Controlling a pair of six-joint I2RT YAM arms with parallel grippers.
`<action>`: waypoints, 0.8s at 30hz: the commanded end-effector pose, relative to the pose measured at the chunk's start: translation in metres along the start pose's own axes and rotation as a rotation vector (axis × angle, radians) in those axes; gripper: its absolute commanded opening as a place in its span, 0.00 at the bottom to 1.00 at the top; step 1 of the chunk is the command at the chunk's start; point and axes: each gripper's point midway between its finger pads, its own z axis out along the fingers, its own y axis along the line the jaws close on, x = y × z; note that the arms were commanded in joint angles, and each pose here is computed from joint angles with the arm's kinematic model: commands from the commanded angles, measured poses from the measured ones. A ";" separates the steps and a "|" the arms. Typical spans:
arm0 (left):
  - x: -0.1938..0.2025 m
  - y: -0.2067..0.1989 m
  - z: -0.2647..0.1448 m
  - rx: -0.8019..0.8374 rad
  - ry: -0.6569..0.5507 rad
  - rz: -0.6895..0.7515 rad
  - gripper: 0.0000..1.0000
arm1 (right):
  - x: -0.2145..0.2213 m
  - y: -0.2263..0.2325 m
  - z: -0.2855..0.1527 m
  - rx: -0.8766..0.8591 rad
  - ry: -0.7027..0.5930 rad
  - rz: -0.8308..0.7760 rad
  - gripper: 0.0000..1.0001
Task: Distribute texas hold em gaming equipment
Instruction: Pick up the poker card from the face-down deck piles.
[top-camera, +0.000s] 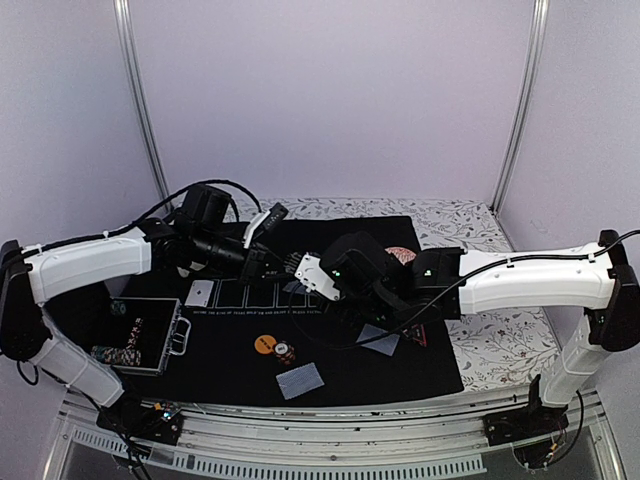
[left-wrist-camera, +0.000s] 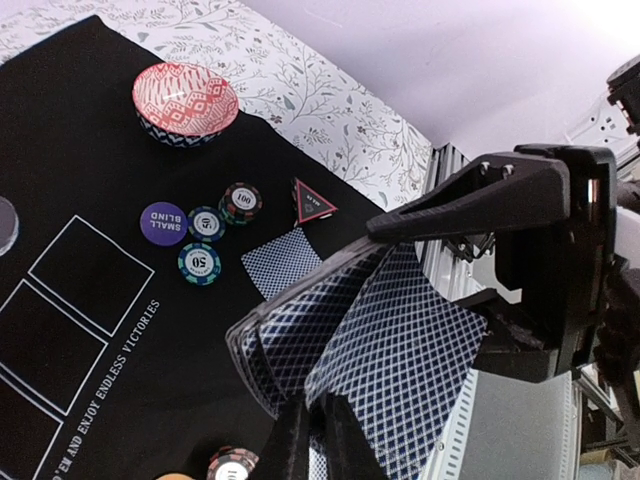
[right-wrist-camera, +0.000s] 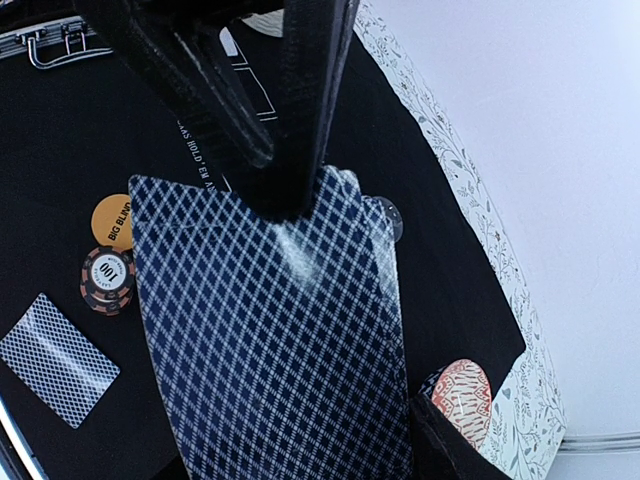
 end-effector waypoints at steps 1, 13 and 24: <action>0.002 -0.003 -0.007 0.003 0.013 0.011 0.05 | -0.003 -0.005 0.000 0.033 -0.014 0.023 0.51; -0.005 -0.014 -0.024 0.004 -0.014 0.066 0.00 | 0.003 -0.004 0.002 0.033 -0.001 0.031 0.51; -0.005 -0.011 -0.025 -0.001 -0.015 0.069 0.00 | 0.004 -0.006 0.002 0.023 -0.002 0.056 0.51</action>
